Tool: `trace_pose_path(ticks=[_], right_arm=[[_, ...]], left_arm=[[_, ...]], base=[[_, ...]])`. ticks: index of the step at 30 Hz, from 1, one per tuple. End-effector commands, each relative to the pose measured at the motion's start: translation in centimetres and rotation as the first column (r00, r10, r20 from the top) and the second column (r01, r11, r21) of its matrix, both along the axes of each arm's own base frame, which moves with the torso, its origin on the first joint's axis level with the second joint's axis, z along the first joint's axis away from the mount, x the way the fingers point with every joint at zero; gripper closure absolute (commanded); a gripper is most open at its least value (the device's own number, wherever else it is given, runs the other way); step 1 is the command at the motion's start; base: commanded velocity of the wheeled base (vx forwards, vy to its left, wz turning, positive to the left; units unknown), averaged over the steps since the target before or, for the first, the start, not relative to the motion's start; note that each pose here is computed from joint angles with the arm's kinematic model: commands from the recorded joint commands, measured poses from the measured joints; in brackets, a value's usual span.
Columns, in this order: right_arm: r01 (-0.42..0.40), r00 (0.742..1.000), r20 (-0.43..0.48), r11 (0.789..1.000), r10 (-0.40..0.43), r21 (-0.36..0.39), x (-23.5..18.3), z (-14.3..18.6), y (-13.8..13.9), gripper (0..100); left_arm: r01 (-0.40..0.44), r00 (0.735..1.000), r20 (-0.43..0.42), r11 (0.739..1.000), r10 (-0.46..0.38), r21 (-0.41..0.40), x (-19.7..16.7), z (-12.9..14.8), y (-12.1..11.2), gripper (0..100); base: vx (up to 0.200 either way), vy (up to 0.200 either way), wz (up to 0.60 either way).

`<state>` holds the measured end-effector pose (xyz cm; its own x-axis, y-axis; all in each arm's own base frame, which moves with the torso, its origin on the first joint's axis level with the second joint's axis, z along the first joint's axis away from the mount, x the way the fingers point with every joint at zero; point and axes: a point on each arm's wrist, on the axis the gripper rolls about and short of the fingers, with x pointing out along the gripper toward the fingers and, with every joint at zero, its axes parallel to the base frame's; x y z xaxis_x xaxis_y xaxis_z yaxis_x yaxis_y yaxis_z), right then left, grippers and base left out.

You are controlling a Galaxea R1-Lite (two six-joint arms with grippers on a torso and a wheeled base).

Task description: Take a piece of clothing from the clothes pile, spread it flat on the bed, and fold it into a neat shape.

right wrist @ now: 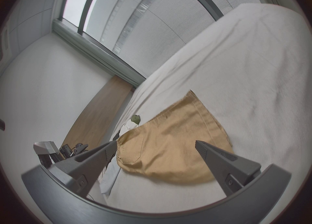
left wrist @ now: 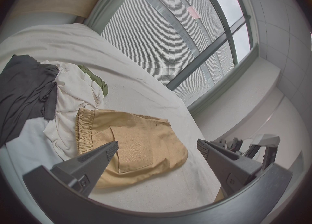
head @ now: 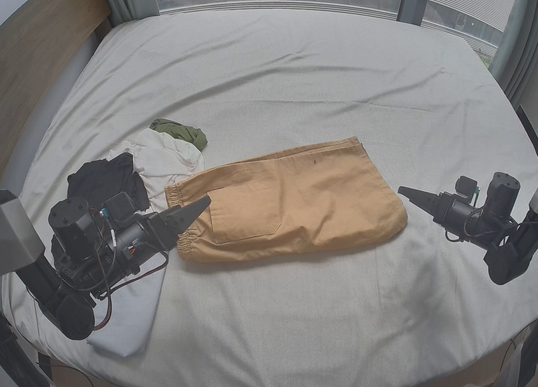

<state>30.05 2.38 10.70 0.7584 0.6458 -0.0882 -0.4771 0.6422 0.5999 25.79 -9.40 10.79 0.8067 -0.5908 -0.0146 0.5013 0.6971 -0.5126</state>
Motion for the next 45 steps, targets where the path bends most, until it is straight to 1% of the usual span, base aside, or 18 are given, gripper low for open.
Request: trace_pose_path(ticks=[1, 2, 5, 7, 12, 16, 17, 21, 24, 28, 34, 45], right_arm=[[0.000, 1.000, 0.018, 1.000, 0.000, 0.000, -1.2, 1.6, 0.0, 0], [-0.005, 1.000, 0.016, 1.000, 0.005, -0.015, -1.3, 1.4, 0.1, 0], [-0.011, 1.000, 0.011, 0.999, 0.011, -0.049, -1.4, 0.7, 0.1, 0], [-0.014, 1.000, -0.003, 0.998, 0.014, -0.063, -1.3, 0.0, 0.1, 0], [-0.020, 0.999, -0.030, 0.997, 0.018, -0.073, -1.4, -0.7, 0.2, 0], [-0.024, 0.998, -0.054, 0.997, 0.020, -0.075, -1.3, -1.2, 0.3, 0], [-0.025, 0.998, -0.064, 0.997, 0.020, -0.075, -1.4, -1.3, 0.3, 0], [-0.026, 0.995, -0.098, 0.997, 0.018, -0.075, -1.3, -1.9, 0.2, 0], [-0.027, 0.993, -0.119, 0.997, 0.018, -0.076, -1.3, -2.2, 0.2, 0], [-0.030, 0.988, -0.151, 0.997, 0.018, -0.076, -1.3, -2.7, 0.2, 0], [-0.019, 0.973, -0.231, 0.997, 0.001, -0.077, -0.8, -4.4, -0.3, 0], [-0.019, 0.958, -0.287, 0.997, -0.004, -0.077, 0.2, -6.6, -0.3, 0]], left_arm=[[0.022, 1.000, -0.009, 0.998, -0.021, 0.052, -0.9, -0.7, -0.2, 0], [0.021, 1.000, -0.010, 0.996, -0.020, 0.085, -0.9, -1.2, -0.1, 0], [0.016, 1.000, -0.004, 0.994, -0.016, 0.110, -0.8, -1.5, 0.0, 0], [0.015, 1.000, -0.003, 0.993, -0.014, 0.113, -0.8, -1.5, 0.0, 0], [0.014, 1.000, -0.006, 0.993, -0.013, 0.120, -0.9, -1.6, 0.0, 0], [0.014, 1.000, -0.007, 0.989, -0.013, 0.150, -0.9, -2.0, 0.2, 0], [0.008, 1.000, -0.008, 0.983, -0.006, 0.184, -0.7, -2.6, 0.5, 0], [-0.004, 1.000, 0.013, 0.963, 0.001, 0.269, -0.2, -3.5, 0.9, 0], [-0.007, 0.999, 0.033, 0.954, -0.003, 0.300, -0.2, -3.6, 1.0, 0], [-0.011, 0.999, 0.048, 0.951, -0.004, 0.308, -0.2, -3.4, 1.0, 0], [-0.014, 0.999, 0.049, 0.951, -0.001, 0.307, 0.0, -3.4, 1.0, 0], [-0.030, 0.999, 0.051, 0.953, 0.016, 0.302, 0.2, -3.4, 1.4, 0]], base=[[0.000, 0.000, 0.00], [0.000, 0.000, 0.00], [0.000, 0.000, 0.00], [0.000, 0.000, 0.00], [0.000, 0.000, 0.00], [0.000, 0.000, 0.00], [0.000, 0.000, 0.00], [0.000, 0.000, 0.00], [0.000, 0.000, 0.00], [0.000, 0.000, 0.00], [0.000, 0.000, 0.00], [0.000, 0.000, 0.00]])
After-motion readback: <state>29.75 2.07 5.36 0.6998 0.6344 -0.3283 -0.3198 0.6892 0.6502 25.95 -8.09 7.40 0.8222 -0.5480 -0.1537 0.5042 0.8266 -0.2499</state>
